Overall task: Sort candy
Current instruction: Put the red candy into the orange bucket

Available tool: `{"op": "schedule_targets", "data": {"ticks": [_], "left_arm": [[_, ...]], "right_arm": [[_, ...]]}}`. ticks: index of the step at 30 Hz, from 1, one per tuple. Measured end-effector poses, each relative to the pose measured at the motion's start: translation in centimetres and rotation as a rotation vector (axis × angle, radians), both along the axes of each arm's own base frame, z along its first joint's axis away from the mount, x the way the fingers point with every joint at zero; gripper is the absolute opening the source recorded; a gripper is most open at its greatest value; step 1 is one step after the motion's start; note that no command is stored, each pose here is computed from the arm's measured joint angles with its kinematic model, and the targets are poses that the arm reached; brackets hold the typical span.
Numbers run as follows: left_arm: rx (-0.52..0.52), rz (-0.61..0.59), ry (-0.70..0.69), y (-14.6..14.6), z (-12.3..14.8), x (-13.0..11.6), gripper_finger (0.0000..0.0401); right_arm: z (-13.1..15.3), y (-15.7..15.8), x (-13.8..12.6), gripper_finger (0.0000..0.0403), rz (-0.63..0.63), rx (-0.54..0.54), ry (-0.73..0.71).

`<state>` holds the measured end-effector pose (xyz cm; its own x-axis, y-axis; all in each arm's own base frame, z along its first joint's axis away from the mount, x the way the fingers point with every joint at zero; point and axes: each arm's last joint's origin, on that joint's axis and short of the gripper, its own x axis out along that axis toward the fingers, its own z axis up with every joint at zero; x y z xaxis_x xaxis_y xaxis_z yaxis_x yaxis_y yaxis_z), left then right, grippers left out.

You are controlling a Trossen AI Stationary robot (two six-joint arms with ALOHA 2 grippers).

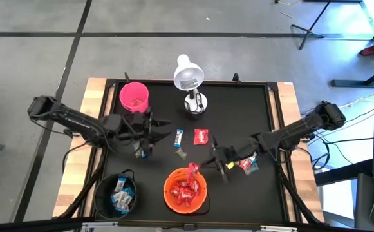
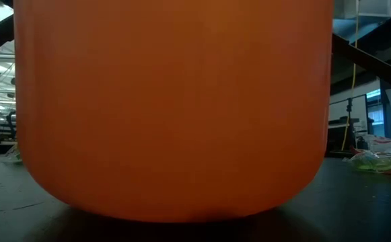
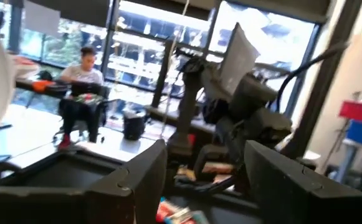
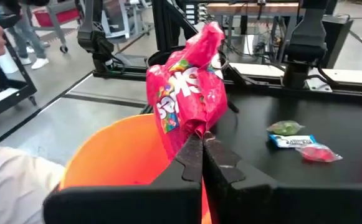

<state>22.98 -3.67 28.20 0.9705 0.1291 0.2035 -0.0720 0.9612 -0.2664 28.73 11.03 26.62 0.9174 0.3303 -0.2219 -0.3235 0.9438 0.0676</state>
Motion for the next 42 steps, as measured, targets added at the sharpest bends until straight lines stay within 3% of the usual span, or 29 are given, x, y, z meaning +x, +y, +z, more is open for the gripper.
{"op": "schedule_targets", "data": {"ticks": [11, 26, 38, 42], "left_arm": [[0.000, -0.045, -0.070, -1.9, 0.7, -0.6, 0.0205], [0.012, -0.044, -0.035, -2.0, 0.3, -0.5, 0.0204], [0.019, -0.045, -0.012, -2.0, 0.1, -0.4, 0.0204], [0.025, -0.046, 0.013, -2.0, -0.1, -0.4, 0.0204]], "right_arm": [[0.4, 2.0, -0.7, 0.0000, -0.031, 0.060, -0.026], [-2.6, 2.7, 0.6, 0.0007, -0.005, 0.065, 0.088], [-2.4, 2.6, 0.4, 0.0138, -0.009, 0.078, 0.094], [-1.5, 1.4, -0.4, 0.0160, -0.143, 0.003, 0.105]]}}
